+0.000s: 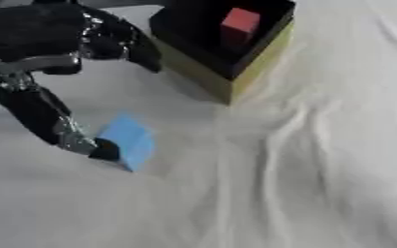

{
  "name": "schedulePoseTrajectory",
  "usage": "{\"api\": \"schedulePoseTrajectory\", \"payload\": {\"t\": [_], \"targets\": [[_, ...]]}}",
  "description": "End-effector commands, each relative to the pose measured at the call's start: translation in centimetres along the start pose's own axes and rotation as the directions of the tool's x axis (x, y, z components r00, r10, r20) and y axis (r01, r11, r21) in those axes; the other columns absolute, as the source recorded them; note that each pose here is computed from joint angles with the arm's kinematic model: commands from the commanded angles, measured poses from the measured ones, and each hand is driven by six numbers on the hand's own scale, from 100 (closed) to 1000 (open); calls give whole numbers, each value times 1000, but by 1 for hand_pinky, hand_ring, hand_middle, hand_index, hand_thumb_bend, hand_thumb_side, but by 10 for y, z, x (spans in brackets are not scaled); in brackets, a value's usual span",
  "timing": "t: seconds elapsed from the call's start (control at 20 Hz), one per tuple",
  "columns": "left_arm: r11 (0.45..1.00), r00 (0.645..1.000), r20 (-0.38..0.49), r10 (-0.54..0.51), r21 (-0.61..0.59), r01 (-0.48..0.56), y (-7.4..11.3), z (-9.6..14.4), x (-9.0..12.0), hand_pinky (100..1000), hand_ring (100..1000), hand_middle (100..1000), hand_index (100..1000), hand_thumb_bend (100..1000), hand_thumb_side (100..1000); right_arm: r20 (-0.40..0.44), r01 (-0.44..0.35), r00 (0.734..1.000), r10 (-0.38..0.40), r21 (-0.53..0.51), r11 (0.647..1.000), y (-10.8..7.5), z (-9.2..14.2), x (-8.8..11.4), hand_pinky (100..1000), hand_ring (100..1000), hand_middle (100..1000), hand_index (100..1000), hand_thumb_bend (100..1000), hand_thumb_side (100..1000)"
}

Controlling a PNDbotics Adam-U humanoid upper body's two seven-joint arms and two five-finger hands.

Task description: Pick up objects on the table and place them in the box.

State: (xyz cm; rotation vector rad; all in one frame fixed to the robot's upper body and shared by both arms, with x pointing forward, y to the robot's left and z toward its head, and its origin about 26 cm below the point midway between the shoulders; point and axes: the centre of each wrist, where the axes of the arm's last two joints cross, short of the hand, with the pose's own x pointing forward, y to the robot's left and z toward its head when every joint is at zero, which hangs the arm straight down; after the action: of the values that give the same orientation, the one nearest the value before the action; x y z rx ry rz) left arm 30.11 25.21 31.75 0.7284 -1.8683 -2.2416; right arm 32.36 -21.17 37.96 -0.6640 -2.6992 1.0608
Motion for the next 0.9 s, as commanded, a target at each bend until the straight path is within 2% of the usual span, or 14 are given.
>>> {"api": "schedulePoseTrajectory", "payload": {"t": [0.05,0.2,0.45,0.7,0.9], "targets": [[994,999,-8,-50,-97,49,6,5,1,839,874,815,892,667,642,21,-16,1000,17,-15,1000,-10,-2,4,793,722,601,838,100,718],[984,996,-14,-87,-156,84,7,6,1,849,879,824,916,730,646,15,-12,1000,13,-13,1000,-10,-1,4,794,719,598,836,100,731],[968,992,-31,-125,-224,115,2,4,3,848,882,829,920,671,605,10,-7,1000,7,-8,1000,-9,1,4,794,716,597,836,100,746],[958,993,-64,-104,-275,82,-7,0,4,853,886,844,914,658,604,4,-8,1000,8,-8,1000,-10,3,3,794,715,596,832,100,758],[956,992,-101,-72,-289,40,-18,-5,-3,857,886,842,912,642,599,-3,-10,1000,9,-6,1000,-10,4,2,795,715,596,832,100,771]]}}
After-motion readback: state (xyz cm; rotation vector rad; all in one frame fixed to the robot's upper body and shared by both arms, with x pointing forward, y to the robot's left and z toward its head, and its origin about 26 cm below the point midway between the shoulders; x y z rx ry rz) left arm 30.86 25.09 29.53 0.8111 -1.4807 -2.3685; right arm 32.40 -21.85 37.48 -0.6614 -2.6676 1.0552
